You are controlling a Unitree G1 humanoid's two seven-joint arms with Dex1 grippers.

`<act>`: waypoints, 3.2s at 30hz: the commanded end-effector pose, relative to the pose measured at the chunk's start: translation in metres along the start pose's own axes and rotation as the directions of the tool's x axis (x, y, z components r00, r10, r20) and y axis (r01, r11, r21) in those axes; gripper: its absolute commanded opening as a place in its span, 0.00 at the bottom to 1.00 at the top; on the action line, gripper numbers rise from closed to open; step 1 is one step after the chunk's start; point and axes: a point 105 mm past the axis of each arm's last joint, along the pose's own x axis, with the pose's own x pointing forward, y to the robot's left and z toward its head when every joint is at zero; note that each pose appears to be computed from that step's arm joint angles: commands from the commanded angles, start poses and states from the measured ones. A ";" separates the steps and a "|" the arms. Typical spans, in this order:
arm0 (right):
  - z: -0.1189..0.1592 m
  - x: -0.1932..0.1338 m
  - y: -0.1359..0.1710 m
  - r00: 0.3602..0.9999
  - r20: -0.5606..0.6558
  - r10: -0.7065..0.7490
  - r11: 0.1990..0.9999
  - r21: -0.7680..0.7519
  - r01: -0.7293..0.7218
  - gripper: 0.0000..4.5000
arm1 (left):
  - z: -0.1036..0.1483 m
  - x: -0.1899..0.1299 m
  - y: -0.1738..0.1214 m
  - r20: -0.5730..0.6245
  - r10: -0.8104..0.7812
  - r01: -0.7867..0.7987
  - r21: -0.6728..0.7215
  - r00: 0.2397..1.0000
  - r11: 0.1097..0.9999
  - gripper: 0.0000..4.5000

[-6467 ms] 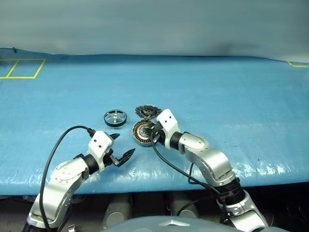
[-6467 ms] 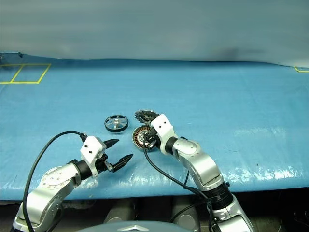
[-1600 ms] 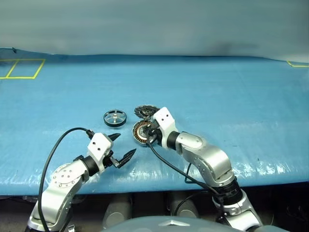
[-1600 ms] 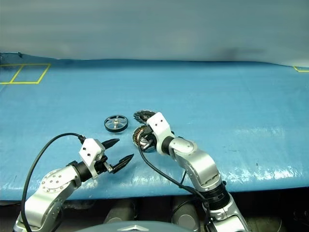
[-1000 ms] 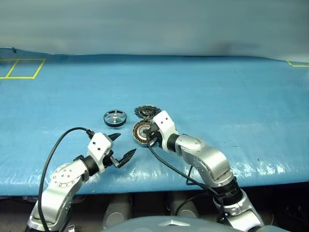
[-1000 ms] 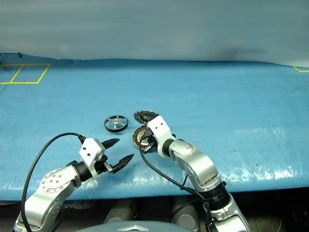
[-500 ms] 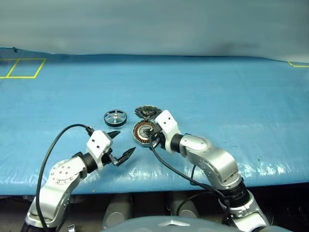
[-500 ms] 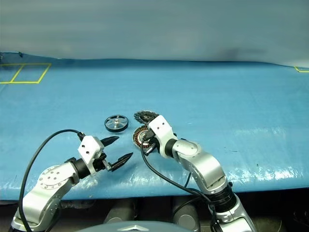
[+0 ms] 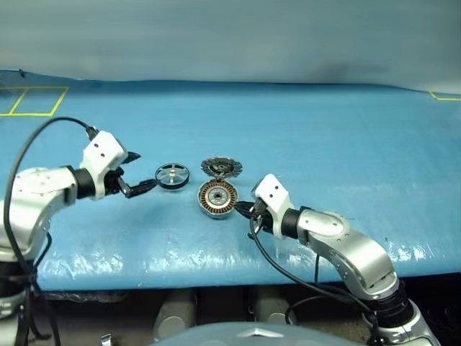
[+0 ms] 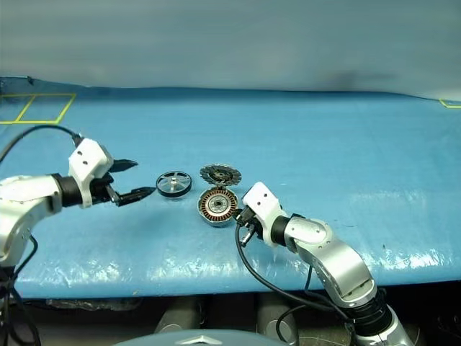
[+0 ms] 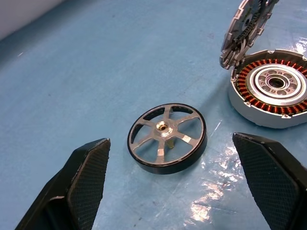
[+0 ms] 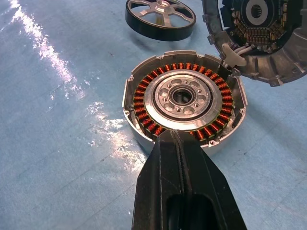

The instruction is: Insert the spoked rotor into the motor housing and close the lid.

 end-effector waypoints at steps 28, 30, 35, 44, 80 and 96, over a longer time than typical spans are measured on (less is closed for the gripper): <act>-0.004 0.000 0.009 1.000 0.013 0.006 1.000 -0.006 -0.006 0.00 | 0.012 0.069 0.022 -0.533 -0.168 0.230 0.052 0.829 0.972 1.00; -0.004 0.000 0.008 1.000 0.010 0.010 1.000 -0.006 -0.010 0.00 | 0.013 0.072 0.020 -0.545 -0.173 0.230 0.037 0.820 0.973 1.00; -0.005 -0.001 0.009 1.000 -0.007 0.025 1.000 -0.003 -0.025 0.00 | 0.012 0.076 0.018 -0.625 -0.160 0.219 0.019 0.764 0.975 1.00; -0.008 -0.004 0.009 0.999 -0.027 0.035 0.999 -0.001 -0.035 0.00 | 0.016 0.085 0.014 -0.641 -0.164 0.230 0.020 0.750 0.973 1.00; -0.007 -0.004 0.008 1.000 -0.027 0.012 1.000 0.010 -0.011 0.00 | 0.001 0.095 0.009 -0.675 -0.161 0.203 -0.017 0.720 0.979 0.63; -0.008 -0.004 0.008 1.000 -0.021 -0.007 1.000 0.015 0.007 0.00 | -0.009 0.100 0.000 -0.690 -0.195 0.227 -0.046 0.697 0.973 0.43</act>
